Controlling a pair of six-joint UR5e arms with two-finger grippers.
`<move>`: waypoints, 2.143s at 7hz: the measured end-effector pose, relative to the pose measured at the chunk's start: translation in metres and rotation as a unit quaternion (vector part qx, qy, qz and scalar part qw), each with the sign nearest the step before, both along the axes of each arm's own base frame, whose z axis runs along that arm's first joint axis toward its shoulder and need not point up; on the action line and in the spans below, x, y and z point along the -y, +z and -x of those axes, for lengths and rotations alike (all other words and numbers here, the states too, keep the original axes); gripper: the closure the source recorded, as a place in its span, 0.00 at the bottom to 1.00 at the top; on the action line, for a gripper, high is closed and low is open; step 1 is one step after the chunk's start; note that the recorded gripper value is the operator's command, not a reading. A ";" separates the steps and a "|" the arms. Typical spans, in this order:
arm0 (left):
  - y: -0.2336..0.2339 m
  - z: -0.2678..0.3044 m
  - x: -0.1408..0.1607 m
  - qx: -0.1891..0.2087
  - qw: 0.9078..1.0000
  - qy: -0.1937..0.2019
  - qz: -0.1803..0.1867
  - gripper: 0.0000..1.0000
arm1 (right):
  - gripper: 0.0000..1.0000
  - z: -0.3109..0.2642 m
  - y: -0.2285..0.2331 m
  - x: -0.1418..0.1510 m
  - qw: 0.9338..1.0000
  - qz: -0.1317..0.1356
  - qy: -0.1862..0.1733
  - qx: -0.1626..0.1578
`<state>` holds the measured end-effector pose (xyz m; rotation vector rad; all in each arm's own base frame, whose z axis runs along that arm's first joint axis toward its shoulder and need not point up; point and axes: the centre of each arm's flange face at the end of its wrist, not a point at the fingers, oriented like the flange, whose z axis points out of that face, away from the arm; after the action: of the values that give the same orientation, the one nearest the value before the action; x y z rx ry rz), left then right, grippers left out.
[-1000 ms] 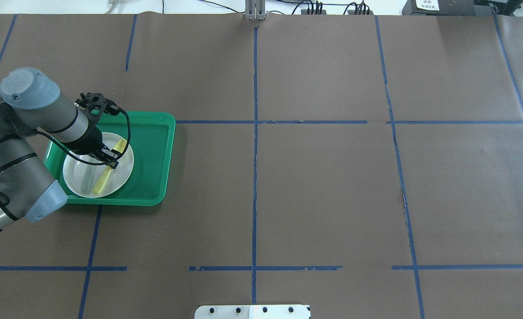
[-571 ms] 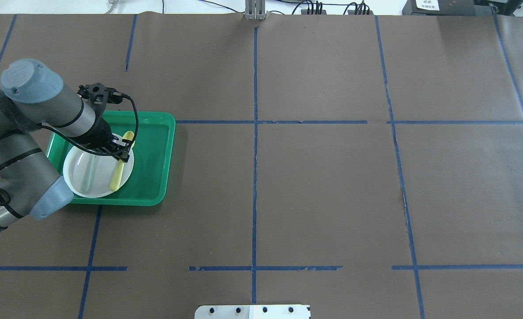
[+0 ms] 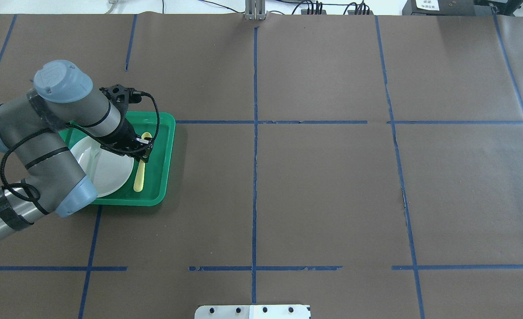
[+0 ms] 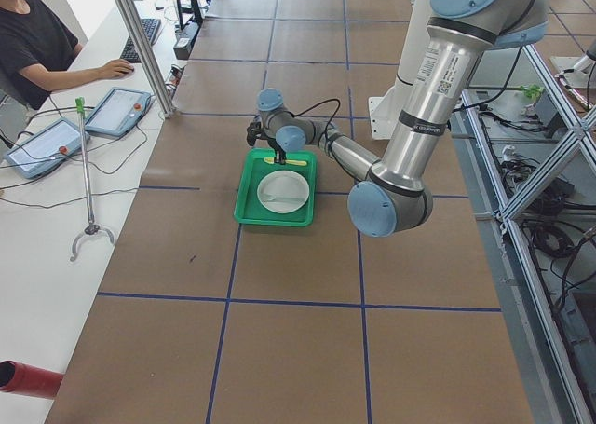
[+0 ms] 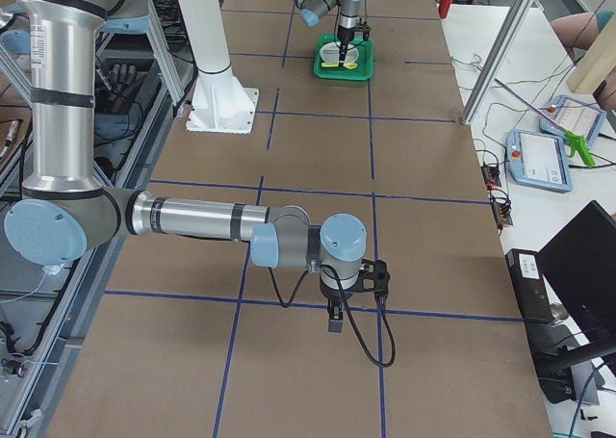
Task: Place spoon
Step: 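Carry the spoon off the plate and lower it onto the tray beside the plate, then open the left gripper and raise it away from the tray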
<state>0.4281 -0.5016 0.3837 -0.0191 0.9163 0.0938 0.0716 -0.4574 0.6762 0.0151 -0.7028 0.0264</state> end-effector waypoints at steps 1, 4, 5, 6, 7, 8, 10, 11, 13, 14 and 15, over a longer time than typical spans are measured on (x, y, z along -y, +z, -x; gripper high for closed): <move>0.004 -0.006 0.006 0.002 1.000 -0.001 0.003 1.00 | 0.00 0.000 0.000 0.000 1.000 0.000 0.000 0.000; 0.011 -0.010 0.009 0.000 1.000 -0.003 0.001 0.02 | 0.00 0.000 0.000 0.000 1.000 0.000 0.000 0.000; 0.011 -0.009 0.010 0.000 1.000 -0.003 0.001 0.00 | 0.00 0.000 0.000 0.000 1.000 0.000 0.000 0.000; 0.010 -0.005 0.012 -0.001 1.000 -0.006 0.000 0.00 | 0.00 0.000 0.000 0.000 1.000 0.000 0.000 0.000; 0.002 0.015 0.023 -0.007 1.000 -0.022 -0.004 0.00 | 0.00 0.000 0.000 0.000 1.000 0.000 0.000 0.000; -0.009 0.050 0.038 -0.013 0.999 -0.048 -0.010 0.01 | 0.00 0.000 0.000 0.000 1.000 0.000 0.000 0.000; -0.007 0.139 0.062 -0.007 0.996 -0.082 -0.023 0.01 | 0.00 0.000 0.000 0.000 1.000 0.000 0.000 0.000; 0.010 0.186 0.068 0.007 0.996 -0.084 -0.039 0.01 | 0.00 0.000 0.000 0.000 1.000 0.000 0.000 0.000; 0.068 0.275 0.071 0.050 0.994 -0.060 -0.076 0.01 | 0.00 0.000 0.000 0.000 1.000 0.000 0.000 0.000; 0.102 0.314 0.067 0.069 0.992 -0.043 -0.092 0.01 | 0.00 0.000 0.000 0.000 1.000 0.000 0.000 0.000; 0.133 0.354 0.065 0.084 0.990 -0.033 -0.105 0.01 | 0.00 0.000 0.000 0.000 1.000 0.000 0.000 0.000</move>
<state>0.0743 -0.5664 0.5167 0.1960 0.7336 0.1247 0.0716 -0.4574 0.6762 0.0152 -0.7023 0.0264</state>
